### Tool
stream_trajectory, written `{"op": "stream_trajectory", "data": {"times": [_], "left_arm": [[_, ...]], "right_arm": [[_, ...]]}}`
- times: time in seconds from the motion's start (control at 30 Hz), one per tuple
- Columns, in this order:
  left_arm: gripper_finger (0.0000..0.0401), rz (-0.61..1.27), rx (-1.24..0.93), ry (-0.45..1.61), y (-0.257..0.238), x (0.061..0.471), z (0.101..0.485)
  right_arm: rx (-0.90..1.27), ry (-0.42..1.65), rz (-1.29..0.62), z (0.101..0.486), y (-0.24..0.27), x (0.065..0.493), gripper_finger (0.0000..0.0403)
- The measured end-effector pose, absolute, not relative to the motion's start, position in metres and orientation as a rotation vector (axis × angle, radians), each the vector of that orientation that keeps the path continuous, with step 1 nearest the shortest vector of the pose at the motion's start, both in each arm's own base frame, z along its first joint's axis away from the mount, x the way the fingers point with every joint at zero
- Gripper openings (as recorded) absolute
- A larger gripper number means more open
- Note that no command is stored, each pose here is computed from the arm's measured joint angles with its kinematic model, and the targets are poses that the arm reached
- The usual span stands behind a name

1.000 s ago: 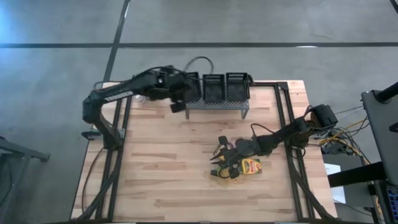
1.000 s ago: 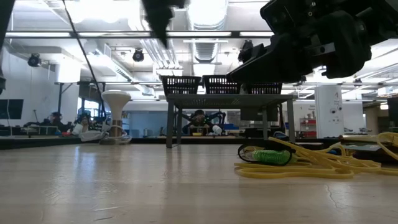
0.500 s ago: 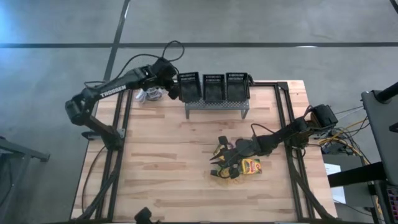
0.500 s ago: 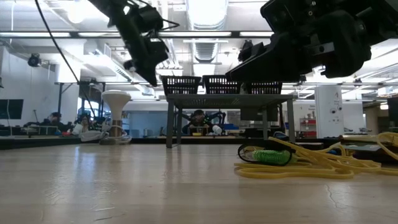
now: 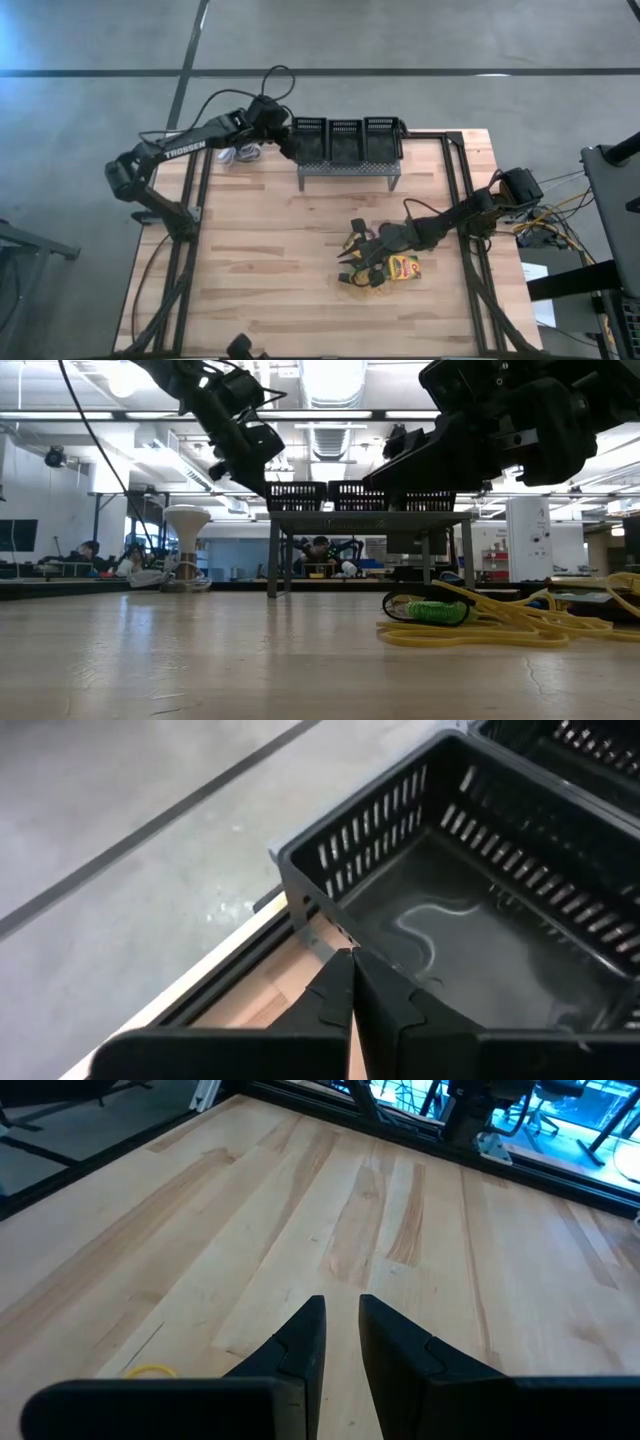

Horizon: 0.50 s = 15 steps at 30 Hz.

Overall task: Pick & Place Office Desk Supplies
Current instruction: Put the black bin on the shelf, then put the yellow crayon box into the left black bin on the shelf

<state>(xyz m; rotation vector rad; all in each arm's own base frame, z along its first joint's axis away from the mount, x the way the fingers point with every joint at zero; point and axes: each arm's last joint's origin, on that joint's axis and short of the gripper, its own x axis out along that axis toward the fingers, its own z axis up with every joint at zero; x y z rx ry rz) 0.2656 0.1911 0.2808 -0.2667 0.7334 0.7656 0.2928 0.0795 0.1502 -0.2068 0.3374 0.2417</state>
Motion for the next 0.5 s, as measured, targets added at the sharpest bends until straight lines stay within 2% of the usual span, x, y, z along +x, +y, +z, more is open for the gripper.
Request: {"op": "stream_trajectory", "data": {"times": [0.33,0.5], "left_arm": [[0.0009,0.759,-0.276,0.742,0.186,0.266,0.283],[0.0009,0.789,-0.252,0.787,0.174,0.25,0.303]], "right_arm": [[-0.205,0.338,0.241,0.15,0.08,0.293,0.0061],[-0.207,0.332,0.231,0.151,0.079,0.293,0.0061]]}}
